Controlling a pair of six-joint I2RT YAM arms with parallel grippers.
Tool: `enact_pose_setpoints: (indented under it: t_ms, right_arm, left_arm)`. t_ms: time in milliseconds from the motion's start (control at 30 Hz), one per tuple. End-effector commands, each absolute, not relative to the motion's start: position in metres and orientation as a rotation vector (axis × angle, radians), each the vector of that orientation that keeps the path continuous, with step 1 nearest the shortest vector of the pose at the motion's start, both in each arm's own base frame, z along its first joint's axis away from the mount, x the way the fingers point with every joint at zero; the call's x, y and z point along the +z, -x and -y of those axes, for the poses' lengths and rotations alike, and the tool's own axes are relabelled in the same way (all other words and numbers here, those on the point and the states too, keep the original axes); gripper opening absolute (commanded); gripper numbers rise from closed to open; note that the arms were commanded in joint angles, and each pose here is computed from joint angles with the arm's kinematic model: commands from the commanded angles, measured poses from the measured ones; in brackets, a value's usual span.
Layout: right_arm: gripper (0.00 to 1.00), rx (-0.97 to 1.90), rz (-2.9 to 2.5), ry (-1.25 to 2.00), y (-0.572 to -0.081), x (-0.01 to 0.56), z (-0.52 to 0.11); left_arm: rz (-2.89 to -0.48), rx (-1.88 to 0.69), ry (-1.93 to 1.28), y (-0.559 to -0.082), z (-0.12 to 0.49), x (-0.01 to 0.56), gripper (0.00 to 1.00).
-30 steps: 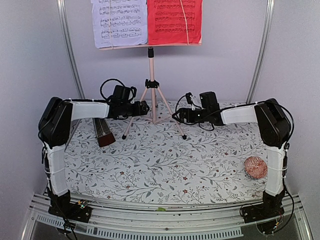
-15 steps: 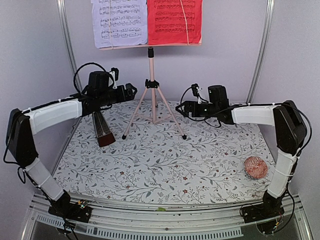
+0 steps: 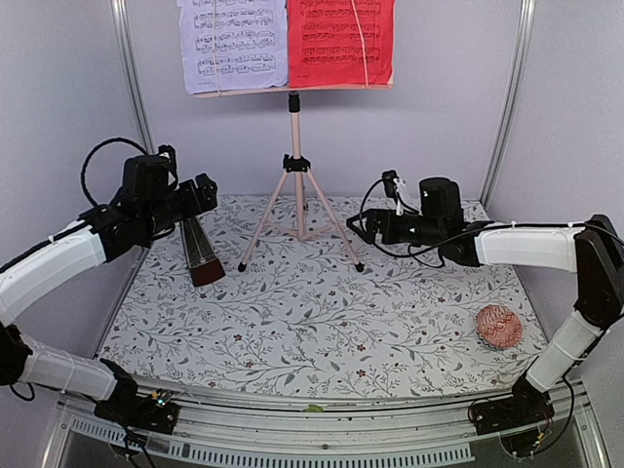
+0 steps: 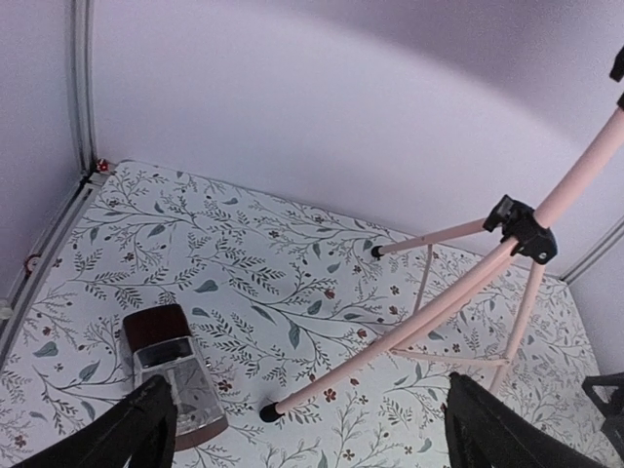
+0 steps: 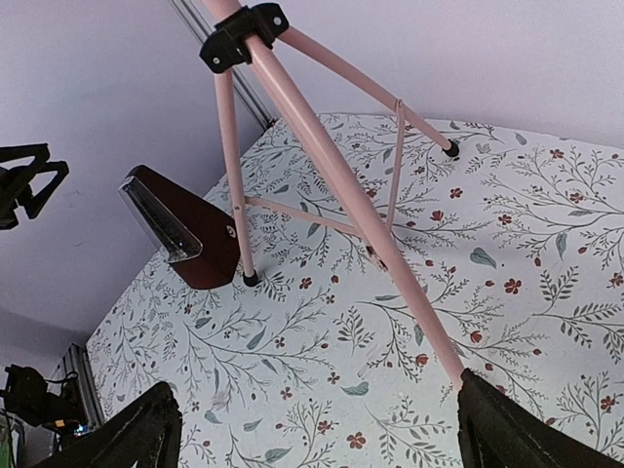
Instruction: Set up the instrument practice props
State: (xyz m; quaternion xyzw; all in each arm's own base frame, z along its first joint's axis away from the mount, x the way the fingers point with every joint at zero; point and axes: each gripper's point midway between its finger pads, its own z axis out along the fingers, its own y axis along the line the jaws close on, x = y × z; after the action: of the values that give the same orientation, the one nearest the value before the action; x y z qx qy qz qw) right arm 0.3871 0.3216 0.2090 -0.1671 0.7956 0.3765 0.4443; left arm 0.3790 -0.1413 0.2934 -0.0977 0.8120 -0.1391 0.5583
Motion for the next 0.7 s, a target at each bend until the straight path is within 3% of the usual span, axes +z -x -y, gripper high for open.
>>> enact_pose_setpoints:
  t_ms: [0, 667]
  right_arm:
    - [0.99, 0.956, -1.879, 0.337, -0.375, 0.240, -0.310]
    - [0.99, 0.916, -1.777, 0.230, -0.343, 0.278, -0.267]
  left_arm:
    - [-1.960, -0.156, 0.375, -0.371, 0.100, 0.268, 0.96]
    - [-2.066, 0.008, 0.472, -0.436, 0.059, 0.188, 0.96]
